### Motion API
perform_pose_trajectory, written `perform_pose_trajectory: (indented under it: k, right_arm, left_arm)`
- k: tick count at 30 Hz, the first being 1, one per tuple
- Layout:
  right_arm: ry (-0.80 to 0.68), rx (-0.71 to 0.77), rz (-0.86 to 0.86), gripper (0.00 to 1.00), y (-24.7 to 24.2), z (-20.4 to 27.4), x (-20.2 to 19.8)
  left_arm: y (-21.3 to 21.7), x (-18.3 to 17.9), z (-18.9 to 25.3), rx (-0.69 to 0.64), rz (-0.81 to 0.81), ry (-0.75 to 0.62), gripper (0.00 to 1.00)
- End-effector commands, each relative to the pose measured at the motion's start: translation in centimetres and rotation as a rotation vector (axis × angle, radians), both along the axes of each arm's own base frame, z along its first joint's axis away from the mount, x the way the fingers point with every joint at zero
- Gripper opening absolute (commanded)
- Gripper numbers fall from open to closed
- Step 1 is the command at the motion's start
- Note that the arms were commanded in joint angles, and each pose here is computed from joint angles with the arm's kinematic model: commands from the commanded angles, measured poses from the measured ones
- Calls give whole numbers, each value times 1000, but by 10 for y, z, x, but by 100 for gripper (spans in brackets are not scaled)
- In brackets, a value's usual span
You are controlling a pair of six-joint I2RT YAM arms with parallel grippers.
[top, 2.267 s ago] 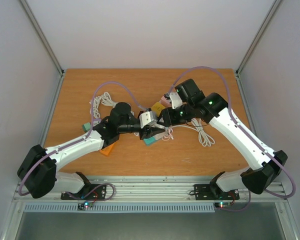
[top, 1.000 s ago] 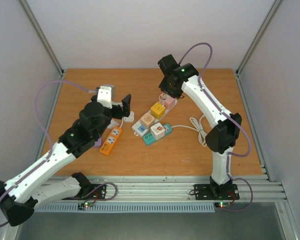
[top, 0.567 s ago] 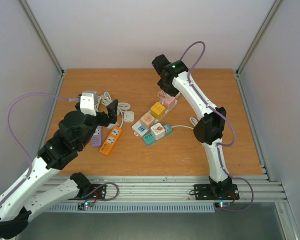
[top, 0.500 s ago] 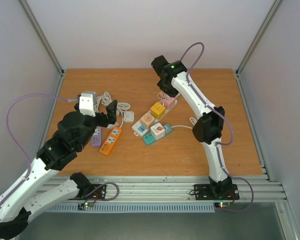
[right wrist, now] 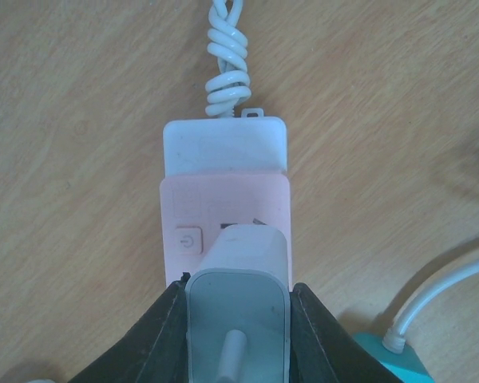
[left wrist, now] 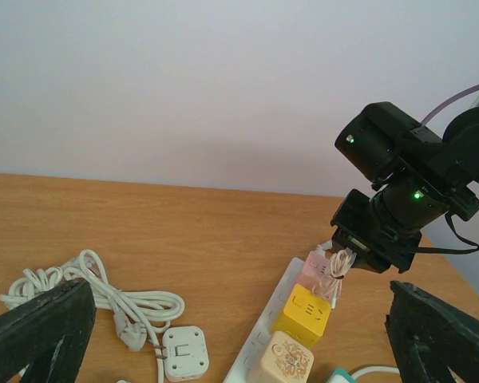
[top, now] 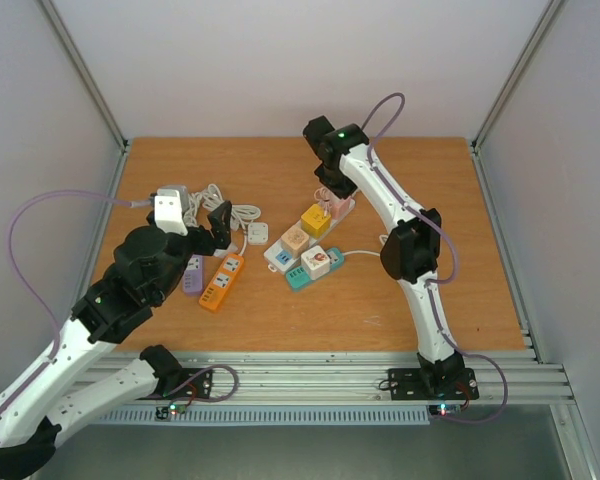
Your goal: Insert the plug
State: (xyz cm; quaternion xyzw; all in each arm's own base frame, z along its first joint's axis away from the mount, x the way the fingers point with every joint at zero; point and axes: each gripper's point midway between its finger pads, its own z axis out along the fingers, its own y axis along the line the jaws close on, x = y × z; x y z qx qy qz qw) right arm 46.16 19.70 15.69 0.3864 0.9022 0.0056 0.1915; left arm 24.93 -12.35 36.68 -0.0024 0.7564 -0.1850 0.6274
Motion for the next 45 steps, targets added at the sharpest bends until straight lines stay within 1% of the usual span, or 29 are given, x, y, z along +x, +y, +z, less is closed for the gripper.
perform_pose_trajectory:
  k: [1, 14, 23, 29, 36, 45]
  right_arm:
    - [-22, 10, -45, 1, -5, 2, 9]
    - [0, 80, -10, 1, 8, -15, 19]
    - [21, 10, -60, 1, -7, -18, 12]
    - [13, -13, -48, 1, -11, -18, 15]
    - [52, 24, -17, 1, -1, -36, 16]
    - [116, -24, -27, 1, -8, -58, 10]
  left_arm:
    - [3, 0, 7, -47, 17, -17, 99]
    - [0, 5, 3, -32, 26, -6, 99]
    - [0, 7, 0, -19, 31, 1, 99]
    - [-1, 9, -1, -13, 33, 3, 99]
    - [-1, 9, -2, -13, 32, 4, 99]
    - [-2, 11, -5, -2, 37, 10, 99]
